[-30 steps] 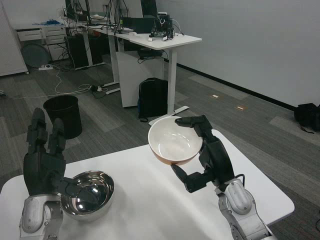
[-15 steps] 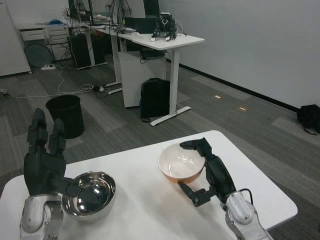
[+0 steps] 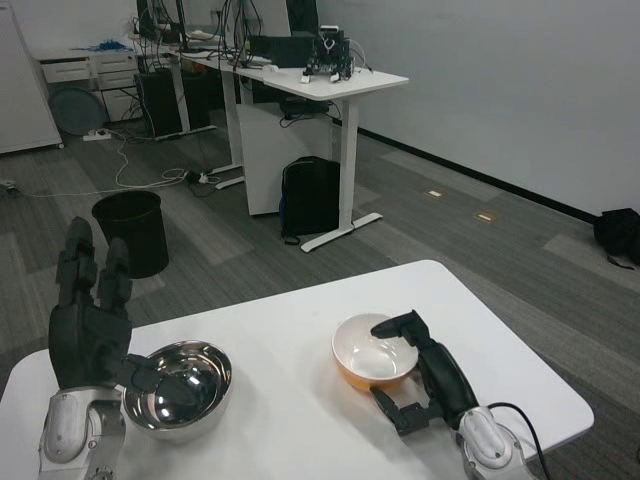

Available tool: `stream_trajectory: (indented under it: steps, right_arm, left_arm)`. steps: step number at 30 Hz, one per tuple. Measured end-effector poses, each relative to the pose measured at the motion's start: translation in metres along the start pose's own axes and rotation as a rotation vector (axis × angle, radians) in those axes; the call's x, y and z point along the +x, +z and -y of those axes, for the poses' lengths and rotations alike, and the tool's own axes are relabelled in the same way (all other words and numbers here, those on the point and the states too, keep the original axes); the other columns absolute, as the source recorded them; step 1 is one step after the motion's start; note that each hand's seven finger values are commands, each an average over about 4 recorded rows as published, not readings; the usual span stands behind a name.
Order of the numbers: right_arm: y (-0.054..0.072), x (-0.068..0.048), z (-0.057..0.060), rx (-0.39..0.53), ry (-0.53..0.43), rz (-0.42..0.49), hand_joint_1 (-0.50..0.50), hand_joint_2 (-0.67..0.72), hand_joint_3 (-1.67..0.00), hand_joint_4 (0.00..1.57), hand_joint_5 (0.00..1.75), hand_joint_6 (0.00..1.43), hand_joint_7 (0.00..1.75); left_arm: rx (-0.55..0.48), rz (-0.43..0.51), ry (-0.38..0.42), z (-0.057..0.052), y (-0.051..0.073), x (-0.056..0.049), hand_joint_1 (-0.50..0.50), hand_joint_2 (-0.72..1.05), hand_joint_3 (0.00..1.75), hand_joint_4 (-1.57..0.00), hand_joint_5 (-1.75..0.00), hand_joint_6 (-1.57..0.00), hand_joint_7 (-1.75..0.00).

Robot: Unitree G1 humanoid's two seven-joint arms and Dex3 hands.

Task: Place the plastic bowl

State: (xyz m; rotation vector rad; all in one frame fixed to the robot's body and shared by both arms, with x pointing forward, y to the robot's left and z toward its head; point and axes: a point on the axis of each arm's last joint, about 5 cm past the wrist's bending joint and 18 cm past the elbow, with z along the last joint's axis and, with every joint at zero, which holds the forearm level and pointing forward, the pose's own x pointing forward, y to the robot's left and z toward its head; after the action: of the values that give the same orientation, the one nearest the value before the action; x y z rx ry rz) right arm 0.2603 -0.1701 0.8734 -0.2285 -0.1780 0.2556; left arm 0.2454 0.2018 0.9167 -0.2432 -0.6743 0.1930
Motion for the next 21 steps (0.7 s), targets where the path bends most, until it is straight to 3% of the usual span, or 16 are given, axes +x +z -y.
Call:
stream_trajectory:
  steps: [1,3,6,8,9,15,17,21]
  right_arm:
    - [0.0,0.0,0.001,0.004,0.004,0.001,-0.44,-0.1,-0.85,1.12,1.45,0.71,1.61]
    - [0.0,0.0,0.002,0.011,0.01,0.005,-0.46,0.15,-0.32,0.99,1.04,0.32,1.36]
    - [0.0,-0.001,0.003,0.015,0.024,0.023,-0.46,0.46,-0.12,0.83,0.46,0.05,0.86]
    - [0.001,-0.001,0.005,0.023,0.02,0.039,-0.46,0.55,-0.08,0.64,0.12,0.01,0.61]
    - [0.001,-0.001,0.006,0.029,0.012,0.046,-0.46,0.58,-0.08,0.54,0.05,0.0,0.52]
    - [0.002,-0.003,0.008,0.097,-0.036,0.083,-0.46,0.66,0.0,0.09,0.0,0.0,0.19]
    - [0.003,-0.004,0.009,0.116,-0.052,0.098,-0.46,0.66,0.0,0.0,0.0,0.0,0.09]
    - [0.006,-0.003,0.011,0.147,-0.08,0.139,-0.46,0.66,0.0,0.0,0.0,0.0,0.0]
  left_arm:
    - [0.0,-0.001,-0.001,0.0,0.0,0.0,-0.08,-0.55,0.02,0.0,0.0,0.0,0.0]
    - [0.001,-0.002,-0.002,0.0,0.0,0.0,-0.08,-0.55,0.0,0.0,0.0,0.0,0.0]
    - [0.002,-0.004,-0.006,0.0,-0.001,0.001,-0.1,-0.55,0.0,0.0,0.0,0.0,0.0]
    - [0.001,-0.004,-0.008,0.001,-0.001,0.001,-0.09,-0.55,0.0,0.0,0.0,0.0,0.0]
    - [0.0,-0.004,-0.009,0.001,-0.001,0.001,-0.09,-0.53,0.0,0.0,0.0,0.0,0.0]
    - [-0.002,-0.007,-0.011,0.002,-0.001,0.002,-0.1,-0.55,0.04,0.0,0.0,0.0,0.0]
    - [-0.001,-0.006,-0.013,0.002,-0.002,0.003,-0.1,-0.55,0.0,0.0,0.0,0.0,0.0]
    - [-0.001,-0.005,-0.016,0.003,-0.002,0.005,-0.09,-0.55,0.02,0.0,0.0,0.0,0.0]
